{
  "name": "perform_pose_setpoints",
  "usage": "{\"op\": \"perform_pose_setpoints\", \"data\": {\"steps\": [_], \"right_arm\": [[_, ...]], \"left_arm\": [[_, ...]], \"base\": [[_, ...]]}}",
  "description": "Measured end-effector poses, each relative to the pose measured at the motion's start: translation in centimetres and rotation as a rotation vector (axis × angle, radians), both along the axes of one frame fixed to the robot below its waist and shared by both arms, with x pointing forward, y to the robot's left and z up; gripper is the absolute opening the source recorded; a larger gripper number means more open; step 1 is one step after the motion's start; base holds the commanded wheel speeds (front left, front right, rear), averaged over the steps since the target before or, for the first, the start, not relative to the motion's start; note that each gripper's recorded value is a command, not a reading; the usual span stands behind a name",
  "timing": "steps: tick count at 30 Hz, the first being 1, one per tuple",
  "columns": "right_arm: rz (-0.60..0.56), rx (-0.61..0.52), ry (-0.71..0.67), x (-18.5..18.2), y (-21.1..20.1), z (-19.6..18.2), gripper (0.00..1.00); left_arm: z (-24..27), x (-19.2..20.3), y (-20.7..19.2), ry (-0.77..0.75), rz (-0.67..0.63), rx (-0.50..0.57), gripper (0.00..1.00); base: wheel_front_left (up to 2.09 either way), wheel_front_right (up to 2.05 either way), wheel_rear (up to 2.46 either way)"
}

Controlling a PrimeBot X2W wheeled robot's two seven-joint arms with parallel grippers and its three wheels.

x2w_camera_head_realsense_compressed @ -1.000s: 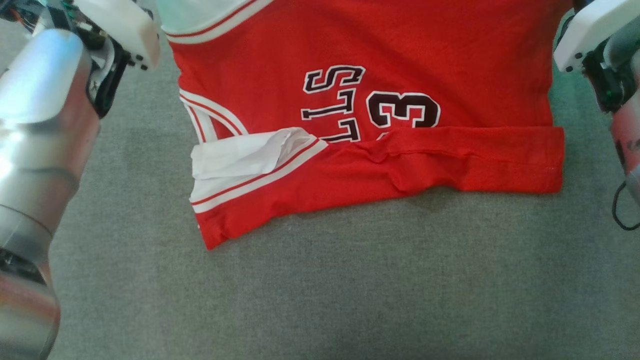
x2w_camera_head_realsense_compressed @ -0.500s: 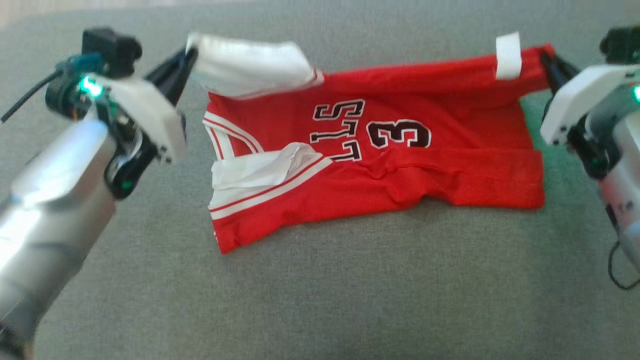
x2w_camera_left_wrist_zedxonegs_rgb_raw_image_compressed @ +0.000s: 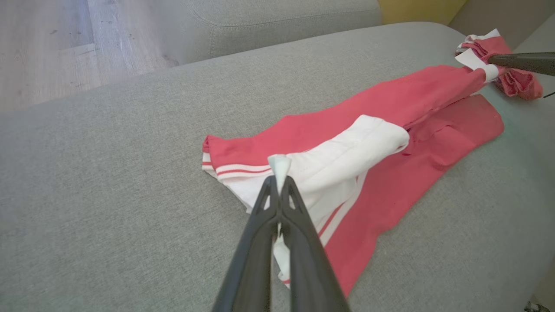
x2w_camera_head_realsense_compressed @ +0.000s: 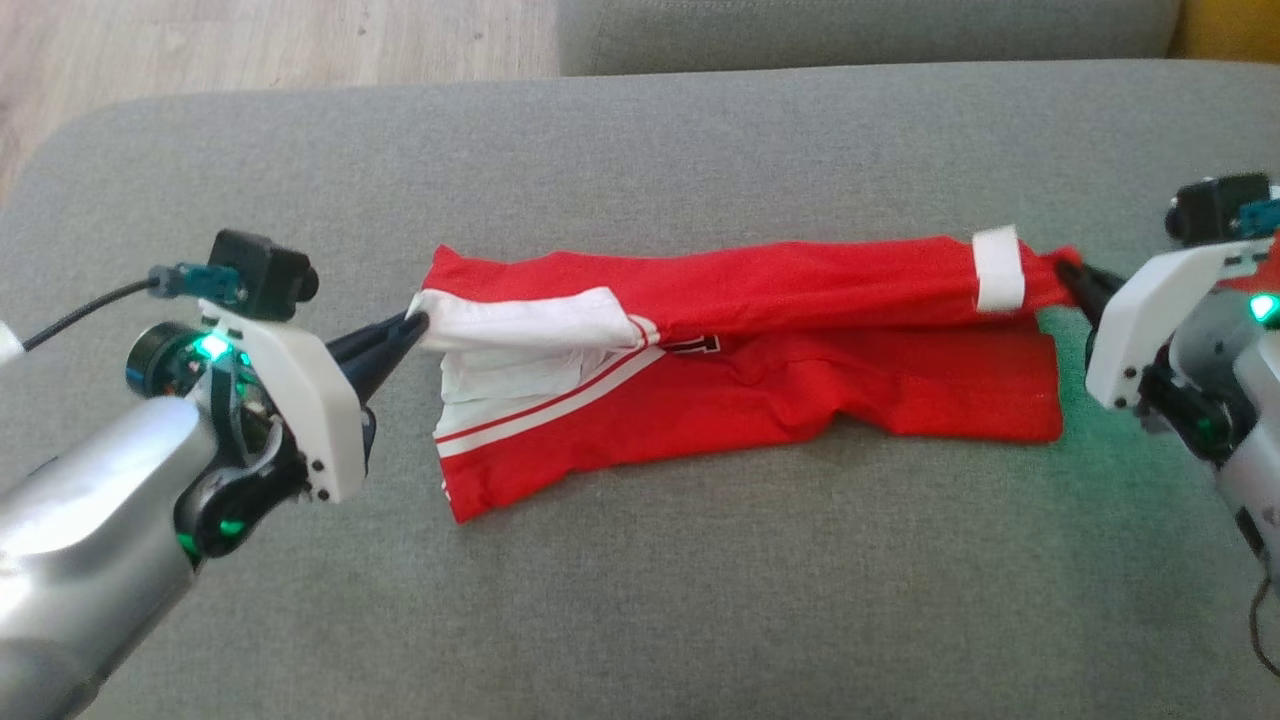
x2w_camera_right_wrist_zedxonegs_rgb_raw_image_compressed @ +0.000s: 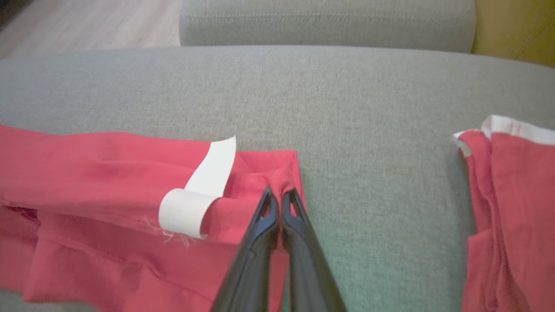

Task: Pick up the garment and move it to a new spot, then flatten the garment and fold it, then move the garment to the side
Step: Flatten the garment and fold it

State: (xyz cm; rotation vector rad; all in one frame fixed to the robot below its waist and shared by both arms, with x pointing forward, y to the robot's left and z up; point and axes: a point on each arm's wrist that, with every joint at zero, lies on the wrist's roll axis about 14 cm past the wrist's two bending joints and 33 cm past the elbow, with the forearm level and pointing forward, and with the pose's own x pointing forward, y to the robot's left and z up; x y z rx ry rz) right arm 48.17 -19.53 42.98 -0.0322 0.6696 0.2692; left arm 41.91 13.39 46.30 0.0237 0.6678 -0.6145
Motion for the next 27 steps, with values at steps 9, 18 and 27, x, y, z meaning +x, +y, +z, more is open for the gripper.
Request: {"op": "perform_pose_setpoints", "data": {"steps": [9,18,27], "right_arm": [[0.019,0.017,0.102,-2.5,-0.1,-0.3,0.00],[0.036,-0.015,0.191,-5.2,-1.2,-1.1,0.00],[0.058,-0.051,0.288,-6.9,-1.4,-3.3,1.00]], "left_arm": [[1.6,-1.7,-0.2,0.003,-0.018,0.002,0.00],[-0.1,-4.5,-0.9,0.093,-0.073,0.045,0.00],[-2.7,-5.4,-0.3,0.170,-0.076,0.090,1.00]], "base": [[0.00,0.00,0.00],[0.00,0.00,0.00],[0.00,0.00,0.00]]}}
